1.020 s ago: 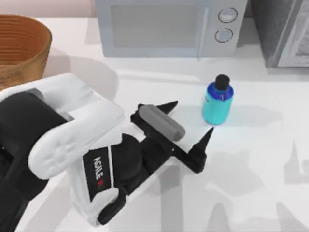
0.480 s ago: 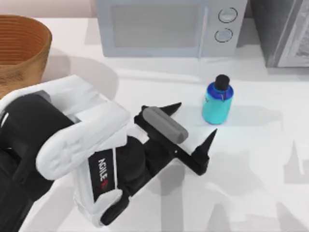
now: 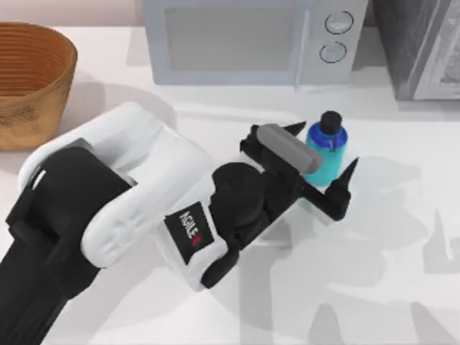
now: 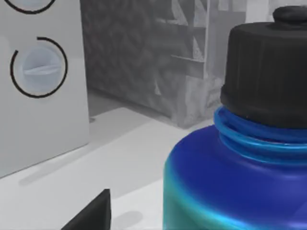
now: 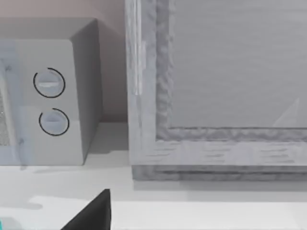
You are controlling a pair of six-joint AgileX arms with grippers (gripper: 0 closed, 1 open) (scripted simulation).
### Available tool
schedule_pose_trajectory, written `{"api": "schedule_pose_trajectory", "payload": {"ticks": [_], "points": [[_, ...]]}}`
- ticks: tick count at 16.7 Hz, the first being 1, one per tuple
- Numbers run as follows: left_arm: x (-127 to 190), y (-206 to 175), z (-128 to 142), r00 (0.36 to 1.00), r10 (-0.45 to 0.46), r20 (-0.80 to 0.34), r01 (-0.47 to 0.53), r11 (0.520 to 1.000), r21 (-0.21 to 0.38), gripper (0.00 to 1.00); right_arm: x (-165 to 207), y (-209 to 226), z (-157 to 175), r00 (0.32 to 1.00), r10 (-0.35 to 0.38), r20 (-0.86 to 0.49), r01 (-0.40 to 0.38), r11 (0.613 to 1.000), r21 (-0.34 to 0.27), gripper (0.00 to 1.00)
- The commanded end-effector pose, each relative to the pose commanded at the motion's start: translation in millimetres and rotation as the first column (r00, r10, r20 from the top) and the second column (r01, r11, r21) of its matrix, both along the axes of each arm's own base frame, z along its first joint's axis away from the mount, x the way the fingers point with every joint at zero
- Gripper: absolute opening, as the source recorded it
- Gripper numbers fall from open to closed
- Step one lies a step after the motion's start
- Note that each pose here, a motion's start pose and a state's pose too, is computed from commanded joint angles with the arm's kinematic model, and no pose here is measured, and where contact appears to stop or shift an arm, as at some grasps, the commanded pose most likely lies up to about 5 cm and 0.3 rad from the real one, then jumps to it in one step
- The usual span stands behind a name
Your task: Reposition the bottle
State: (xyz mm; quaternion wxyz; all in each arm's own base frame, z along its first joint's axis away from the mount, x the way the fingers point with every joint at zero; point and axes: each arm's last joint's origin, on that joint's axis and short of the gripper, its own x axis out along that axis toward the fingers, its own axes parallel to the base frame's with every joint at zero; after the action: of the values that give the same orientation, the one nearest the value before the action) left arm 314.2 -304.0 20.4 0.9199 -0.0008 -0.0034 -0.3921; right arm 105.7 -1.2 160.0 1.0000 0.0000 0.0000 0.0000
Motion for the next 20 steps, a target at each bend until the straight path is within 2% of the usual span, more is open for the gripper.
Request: {"api": "schedule_pose_trajectory", "payload": {"ticks": [3,7,20], "points": [[12.8,-13.5,2.2,1.0,0.0,-0.003,0.0,1.0,0.003,1.0,0.0,0.0,0.0,1.0,0.0,0.0,0.0,1.0,0.0,1.0],[14.0,-14.8,2.5,1.0,0.0,-0.004,0.0,1.0,0.004,1.0,0.0,0.0,0.0,1.0,0.0,0.0,0.0,1.0,0.0,1.0],[14.0,-14.8,2.5,1.0,0.0,-0.004,0.0,1.0,0.004,0.02,0.0,0.0,0.0,1.0,0.0,0.0,0.0,1.0,0.0,1.0]]}}
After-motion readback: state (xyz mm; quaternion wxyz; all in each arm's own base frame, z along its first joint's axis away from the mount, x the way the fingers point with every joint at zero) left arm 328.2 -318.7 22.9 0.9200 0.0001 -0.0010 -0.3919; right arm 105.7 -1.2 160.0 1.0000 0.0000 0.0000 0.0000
